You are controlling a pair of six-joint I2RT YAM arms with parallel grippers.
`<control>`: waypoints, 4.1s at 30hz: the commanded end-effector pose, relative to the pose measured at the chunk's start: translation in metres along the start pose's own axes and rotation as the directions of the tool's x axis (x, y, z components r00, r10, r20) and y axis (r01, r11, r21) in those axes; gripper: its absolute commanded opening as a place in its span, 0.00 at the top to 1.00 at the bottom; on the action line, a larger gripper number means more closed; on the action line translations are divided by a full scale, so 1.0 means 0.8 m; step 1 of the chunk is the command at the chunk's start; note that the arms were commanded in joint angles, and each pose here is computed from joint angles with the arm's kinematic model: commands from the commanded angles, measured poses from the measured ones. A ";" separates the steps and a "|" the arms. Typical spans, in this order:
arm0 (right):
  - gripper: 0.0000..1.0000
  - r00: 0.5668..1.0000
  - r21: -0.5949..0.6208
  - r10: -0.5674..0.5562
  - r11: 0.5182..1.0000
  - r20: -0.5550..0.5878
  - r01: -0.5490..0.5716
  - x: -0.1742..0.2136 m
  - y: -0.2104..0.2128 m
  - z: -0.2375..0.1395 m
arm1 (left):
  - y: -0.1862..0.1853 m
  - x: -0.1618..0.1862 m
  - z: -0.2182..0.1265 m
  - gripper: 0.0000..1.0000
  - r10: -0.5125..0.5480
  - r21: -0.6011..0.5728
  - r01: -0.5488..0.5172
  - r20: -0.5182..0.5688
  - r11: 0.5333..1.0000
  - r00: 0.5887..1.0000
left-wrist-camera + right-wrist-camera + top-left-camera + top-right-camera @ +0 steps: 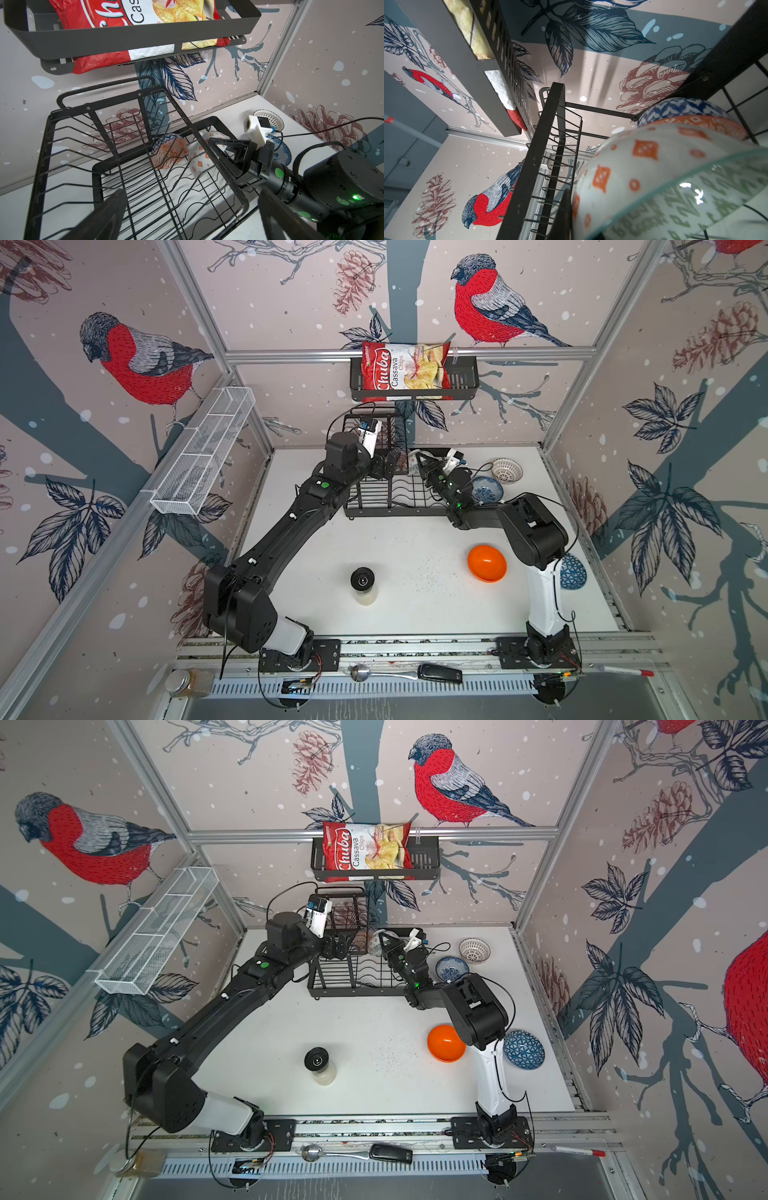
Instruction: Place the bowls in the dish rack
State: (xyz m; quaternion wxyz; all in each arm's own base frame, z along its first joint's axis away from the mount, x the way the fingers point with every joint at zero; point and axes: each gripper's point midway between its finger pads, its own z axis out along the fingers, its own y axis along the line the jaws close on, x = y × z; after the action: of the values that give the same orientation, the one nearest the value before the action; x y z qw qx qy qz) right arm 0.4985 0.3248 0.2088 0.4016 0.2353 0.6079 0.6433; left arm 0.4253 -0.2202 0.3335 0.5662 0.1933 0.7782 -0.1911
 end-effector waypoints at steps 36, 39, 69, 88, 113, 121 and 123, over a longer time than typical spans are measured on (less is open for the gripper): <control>1.00 0.990 -0.029 0.140 0.990 -0.016 -0.141 0.043 -0.064 0.090 | 0.013 0.011 0.019 0.02 -0.091 0.036 0.092 -0.027 0.995 0.996; 1.00 0.989 -0.041 0.144 0.989 -0.019 -0.144 0.044 -0.066 0.090 | 0.014 0.013 0.020 0.02 -0.094 0.035 0.095 -0.029 0.995 0.995; 1.00 0.988 -0.130 0.151 0.981 0.023 -0.147 0.038 -0.054 0.072 | 0.017 0.017 0.025 0.02 -0.111 0.043 0.113 -0.035 0.993 0.993; 1.00 0.978 -0.060 0.198 0.979 0.062 -0.195 0.047 -0.090 0.071 | 0.015 0.020 0.027 0.02 -0.118 0.055 0.121 -0.042 0.991 0.992; 1.00 0.985 -0.105 0.157 0.983 0.066 -0.150 0.041 -0.036 0.055 | 0.013 0.026 0.033 0.02 -0.130 0.069 0.133 -0.057 0.989 0.990; 1.00 0.982 -0.053 0.182 0.982 0.054 -0.179 0.050 -0.044 0.052 | 0.012 0.027 0.033 0.02 -0.133 0.072 0.137 -0.057 0.988 0.989; 1.00 0.982 -0.040 0.183 0.983 0.049 -0.181 0.054 -0.044 0.052 | 0.011 0.028 0.033 0.02 -0.136 0.076 0.140 -0.060 0.987 0.989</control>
State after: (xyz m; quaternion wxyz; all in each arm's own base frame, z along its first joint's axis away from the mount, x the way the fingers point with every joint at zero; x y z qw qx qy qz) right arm 0.5204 0.3789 0.1580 0.3627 0.3012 0.5742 0.6693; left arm 0.4448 -0.2215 0.2978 0.5164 0.1661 0.8038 -0.2442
